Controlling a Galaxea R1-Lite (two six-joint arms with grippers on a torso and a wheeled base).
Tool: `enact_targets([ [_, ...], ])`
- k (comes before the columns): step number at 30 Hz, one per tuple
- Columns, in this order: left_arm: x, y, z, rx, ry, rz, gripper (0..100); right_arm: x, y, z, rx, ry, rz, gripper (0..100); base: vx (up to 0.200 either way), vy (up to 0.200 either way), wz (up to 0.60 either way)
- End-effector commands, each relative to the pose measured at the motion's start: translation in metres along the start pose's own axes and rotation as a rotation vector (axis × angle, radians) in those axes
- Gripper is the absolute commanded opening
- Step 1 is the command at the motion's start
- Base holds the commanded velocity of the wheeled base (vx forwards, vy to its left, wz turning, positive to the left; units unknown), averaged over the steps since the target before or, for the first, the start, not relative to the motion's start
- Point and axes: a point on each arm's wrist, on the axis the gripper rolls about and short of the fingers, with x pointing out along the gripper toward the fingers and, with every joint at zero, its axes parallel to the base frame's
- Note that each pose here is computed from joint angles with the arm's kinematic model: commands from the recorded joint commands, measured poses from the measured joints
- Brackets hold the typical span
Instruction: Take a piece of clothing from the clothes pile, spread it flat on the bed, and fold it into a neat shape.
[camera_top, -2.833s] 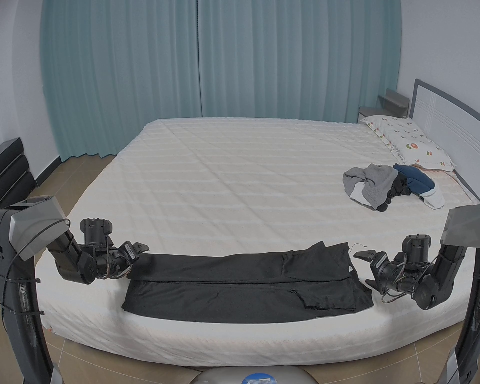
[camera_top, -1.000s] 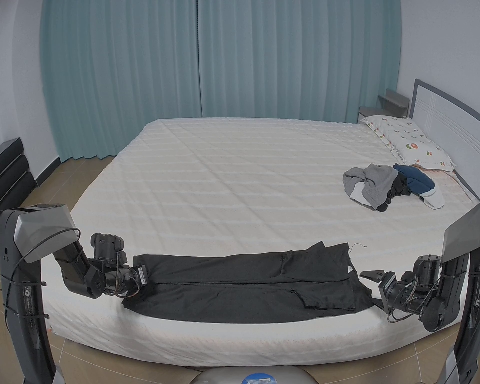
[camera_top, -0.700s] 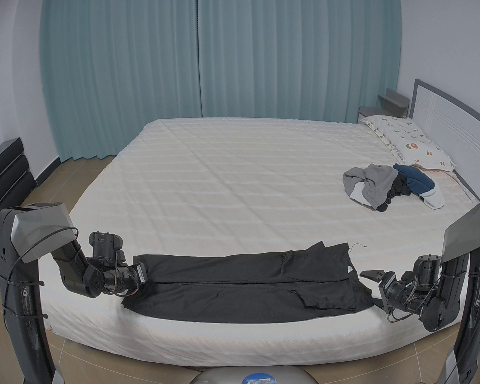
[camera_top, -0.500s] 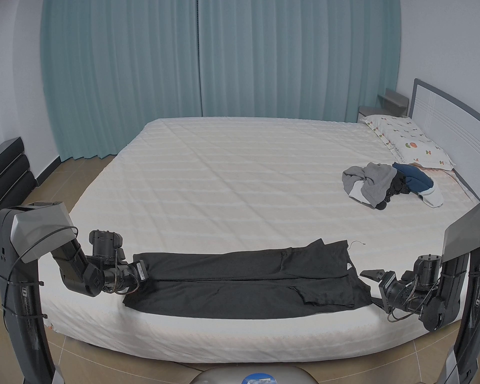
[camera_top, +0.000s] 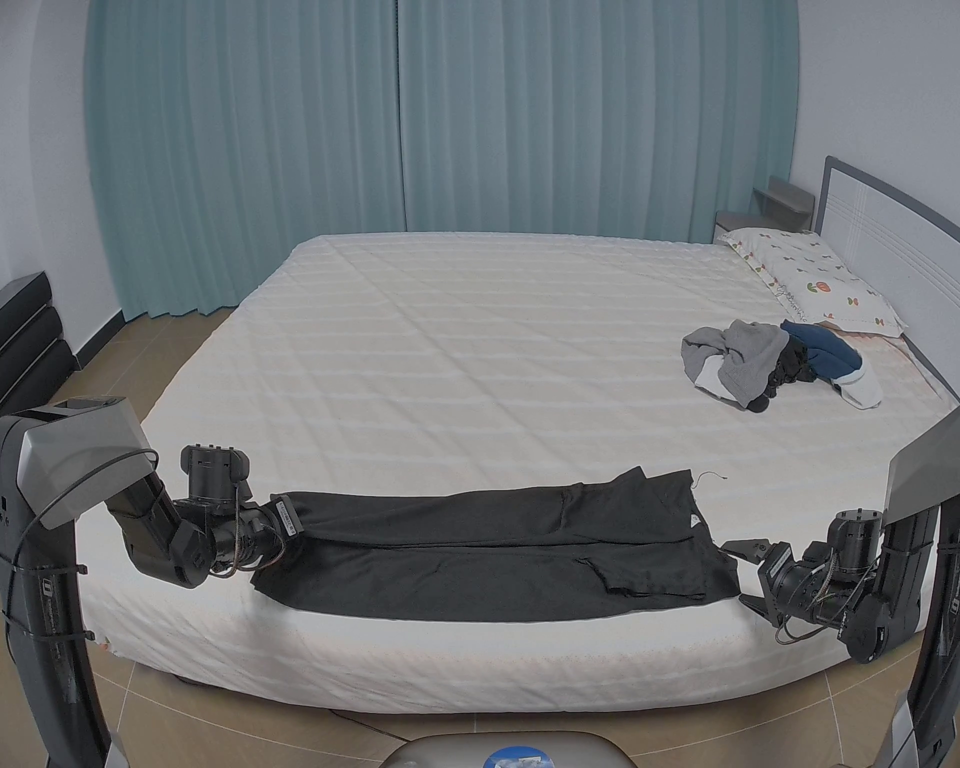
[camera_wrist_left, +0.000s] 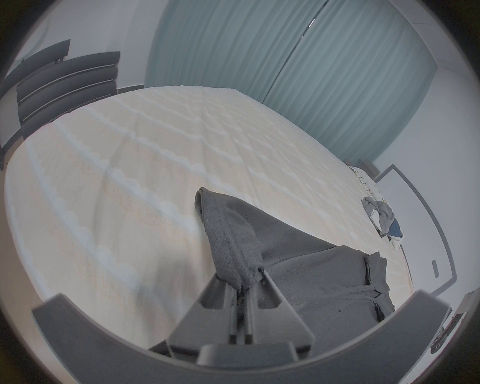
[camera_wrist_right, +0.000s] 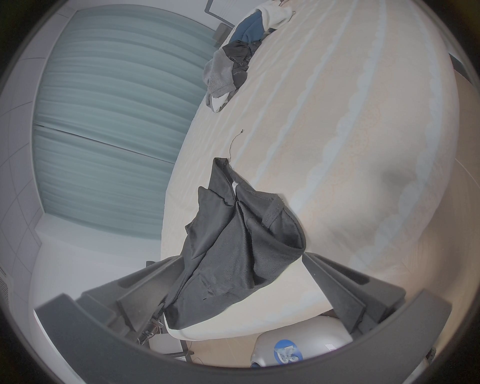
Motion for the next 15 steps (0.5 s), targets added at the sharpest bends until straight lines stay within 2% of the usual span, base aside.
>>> enact_targets([
  [1,-0.006,-0.010,0.002,0.012,-0.015,-0.011,0,0.000,0.000,0.000,-0.004,-0.003,0.007,100,0.000,-0.200,0.00],
  [5,-0.011,-0.025,0.002,0.032,-0.058,0.017,0,0.000,0.000,-0.001,-0.004,0.001,0.003,100,0.000,-0.200,0.00],
  [9,-0.019,-0.035,0.008,0.041,-0.088,0.003,0,0.000,0.000,-0.001,-0.004,0.001,0.004,100,0.000,-0.200,0.00],
  [13,-0.027,-0.045,0.012,0.051,-0.083,-0.008,0,0.000,0.000,-0.001,-0.005,0.000,0.005,100,0.000,-0.200,0.00],
  [15,-0.038,-0.054,0.022,0.053,-0.076,-0.009,0,0.000,0.000,-0.001,-0.004,0.001,0.004,100,0.000,-0.200,0.00],
])
